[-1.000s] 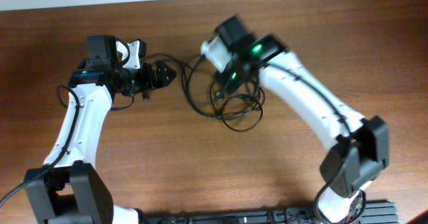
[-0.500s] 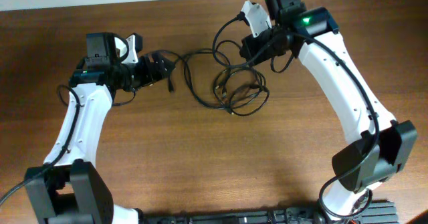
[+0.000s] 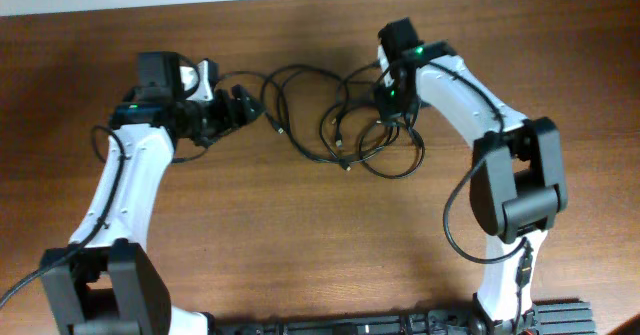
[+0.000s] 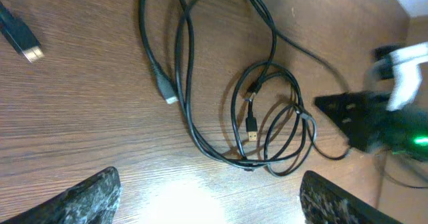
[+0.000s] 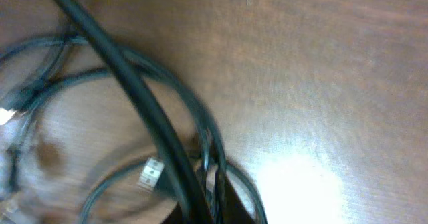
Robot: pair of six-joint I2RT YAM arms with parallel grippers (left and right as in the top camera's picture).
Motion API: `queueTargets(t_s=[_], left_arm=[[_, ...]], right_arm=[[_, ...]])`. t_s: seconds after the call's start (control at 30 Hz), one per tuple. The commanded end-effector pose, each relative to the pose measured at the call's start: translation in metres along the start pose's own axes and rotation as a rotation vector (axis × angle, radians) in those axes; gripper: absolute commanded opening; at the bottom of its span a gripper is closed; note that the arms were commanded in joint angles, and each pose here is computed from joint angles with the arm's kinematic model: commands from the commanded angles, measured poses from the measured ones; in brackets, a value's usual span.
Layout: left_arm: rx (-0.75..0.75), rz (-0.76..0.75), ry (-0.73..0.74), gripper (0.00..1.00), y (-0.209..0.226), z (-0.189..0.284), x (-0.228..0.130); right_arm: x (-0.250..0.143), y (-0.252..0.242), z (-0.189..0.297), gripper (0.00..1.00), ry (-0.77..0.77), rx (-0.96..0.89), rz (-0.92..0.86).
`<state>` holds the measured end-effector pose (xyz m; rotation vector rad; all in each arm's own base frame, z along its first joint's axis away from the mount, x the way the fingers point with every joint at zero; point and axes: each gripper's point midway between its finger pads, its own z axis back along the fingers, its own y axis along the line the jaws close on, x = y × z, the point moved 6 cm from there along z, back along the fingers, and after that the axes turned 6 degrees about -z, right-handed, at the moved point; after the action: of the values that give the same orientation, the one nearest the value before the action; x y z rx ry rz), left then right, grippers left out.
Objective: Untangle cables
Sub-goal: 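Pull one cable away to the upper right with the right gripper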
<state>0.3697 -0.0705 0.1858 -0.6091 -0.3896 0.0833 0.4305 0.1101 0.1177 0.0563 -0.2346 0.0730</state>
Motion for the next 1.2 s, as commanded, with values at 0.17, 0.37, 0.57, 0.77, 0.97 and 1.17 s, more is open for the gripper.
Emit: queueTargets(t_s=[0.17, 0.37, 0.57, 0.77, 0.97, 1.17], left_arm=[[0.123, 0.311, 0.152, 0.99, -0.083, -0.112, -0.066], [0.325, 0.708, 0.275, 0.69, -0.058, -0.186, -0.122], [0.382, 0.547, 0.22, 0.0, 0.018, -0.114, -0.061], [0.675, 0.687, 0.16, 0.0, 0.1, -0.06, -0.054], [0.677, 0.663, 0.168, 0.12, 0.093, -0.064, -0.056], [0.647, 0.597, 0.15, 0.13, 0.076, -0.078, -0.055]], right_arm=[[0.03, 0.006, 0.131, 0.04, -0.271, 0.203, -0.027], [0.02, 0.005, 0.129, 0.04, -0.218, 0.194, -0.029], [0.018, -0.171, 0.189, 0.04, -0.406, 0.044, -0.404], [-0.021, -0.272, 0.251, 0.04, -0.559, -0.051, -0.626], [0.035, -0.296, 0.292, 0.04, -0.914, -0.247, -0.221], [0.09, -0.318, 0.367, 0.04, -1.453, -0.509, -0.005]])
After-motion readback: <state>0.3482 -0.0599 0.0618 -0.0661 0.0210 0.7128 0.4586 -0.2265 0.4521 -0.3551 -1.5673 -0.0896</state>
